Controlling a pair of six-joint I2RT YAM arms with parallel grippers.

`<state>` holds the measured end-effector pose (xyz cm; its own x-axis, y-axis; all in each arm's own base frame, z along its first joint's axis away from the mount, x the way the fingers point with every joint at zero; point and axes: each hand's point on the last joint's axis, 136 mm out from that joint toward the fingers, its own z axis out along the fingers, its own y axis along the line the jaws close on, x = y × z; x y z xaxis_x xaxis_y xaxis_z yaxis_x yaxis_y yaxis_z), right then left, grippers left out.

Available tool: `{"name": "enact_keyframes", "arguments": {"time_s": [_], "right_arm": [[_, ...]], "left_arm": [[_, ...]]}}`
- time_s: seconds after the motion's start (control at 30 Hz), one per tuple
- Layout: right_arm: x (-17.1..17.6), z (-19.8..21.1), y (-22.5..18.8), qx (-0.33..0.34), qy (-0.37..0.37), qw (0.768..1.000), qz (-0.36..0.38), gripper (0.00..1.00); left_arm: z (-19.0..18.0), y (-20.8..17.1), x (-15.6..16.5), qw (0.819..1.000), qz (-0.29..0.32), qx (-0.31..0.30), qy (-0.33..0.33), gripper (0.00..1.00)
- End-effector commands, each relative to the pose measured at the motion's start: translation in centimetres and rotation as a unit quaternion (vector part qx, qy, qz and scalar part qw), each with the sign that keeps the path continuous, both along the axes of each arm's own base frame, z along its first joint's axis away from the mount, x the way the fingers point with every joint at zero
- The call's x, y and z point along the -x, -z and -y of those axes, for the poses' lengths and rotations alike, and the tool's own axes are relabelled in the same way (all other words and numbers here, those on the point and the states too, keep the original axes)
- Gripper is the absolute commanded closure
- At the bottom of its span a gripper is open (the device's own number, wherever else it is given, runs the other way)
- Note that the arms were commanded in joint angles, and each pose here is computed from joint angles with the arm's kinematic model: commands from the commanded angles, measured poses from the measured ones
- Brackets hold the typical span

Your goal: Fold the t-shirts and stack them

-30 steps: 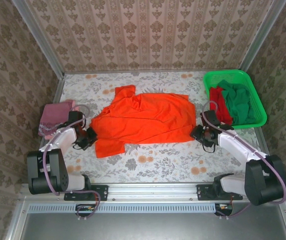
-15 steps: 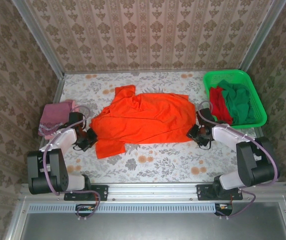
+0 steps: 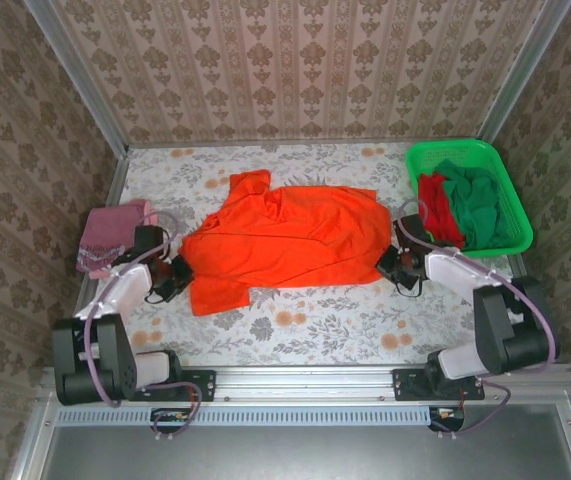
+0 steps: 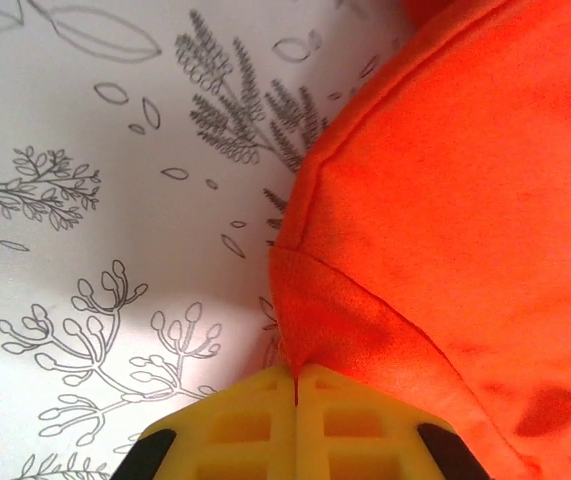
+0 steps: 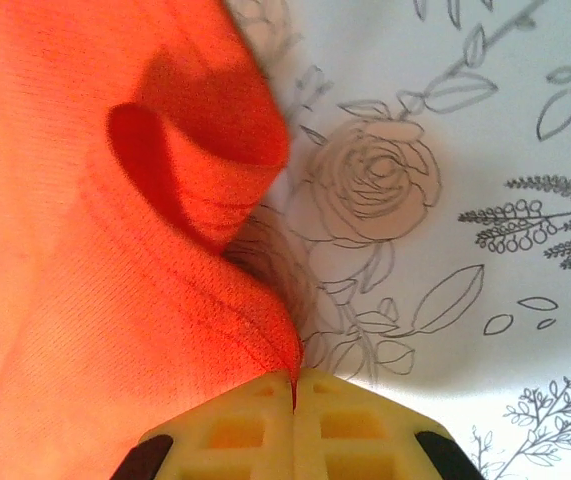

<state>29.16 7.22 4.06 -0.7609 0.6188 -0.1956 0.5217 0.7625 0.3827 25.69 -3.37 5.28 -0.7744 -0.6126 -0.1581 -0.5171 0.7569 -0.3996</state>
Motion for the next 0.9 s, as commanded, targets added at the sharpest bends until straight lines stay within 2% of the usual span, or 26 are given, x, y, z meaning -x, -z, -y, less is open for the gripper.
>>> {"name": "enact_keyframes", "arguments": {"time_s": [0.0, 0.2, 0.47, 0.6, 0.73, 0.87], "right_arm": [[-1.6, -0.2, -5.3, 0.001, -0.021, 0.995, 0.097, 1.0], [-2.4, 0.1, -16.0, -0.008, -0.026, 0.967, 0.252, 1.0], [-0.6, 0.7, -31.2, 0.012, -0.059, 0.904, 0.424, 1.0], [0.5, 0.9, -36.5, 0.03, -0.073, 0.877, 0.475, 1.0], [1.3, 2.3, -40.8, 0.072, -0.056, 0.852, 0.515, 1.0], [0.5, 2.2, -43.4, 0.087, -0.07, 0.841, 0.529, 1.0]], "left_arm": [[-0.2, -3.0, -0.9, 0.998, 0.054, 0.002, -0.011, 1.0], [-1.3, -11.2, -2.0, 0.987, 0.155, -0.005, -0.036, 1.0], [-3.1, -24.3, -2.5, 0.955, 0.289, -0.036, -0.044, 1.0], [-3.6, -30.4, -2.4, 0.937, 0.342, -0.046, -0.047, 1.0], [-4.0, -35.6, -2.6, 0.918, 0.389, -0.061, -0.048, 1.0], [-4.0, -40.1, -3.8, 0.9, 0.428, -0.065, -0.039, 1.0]]}}
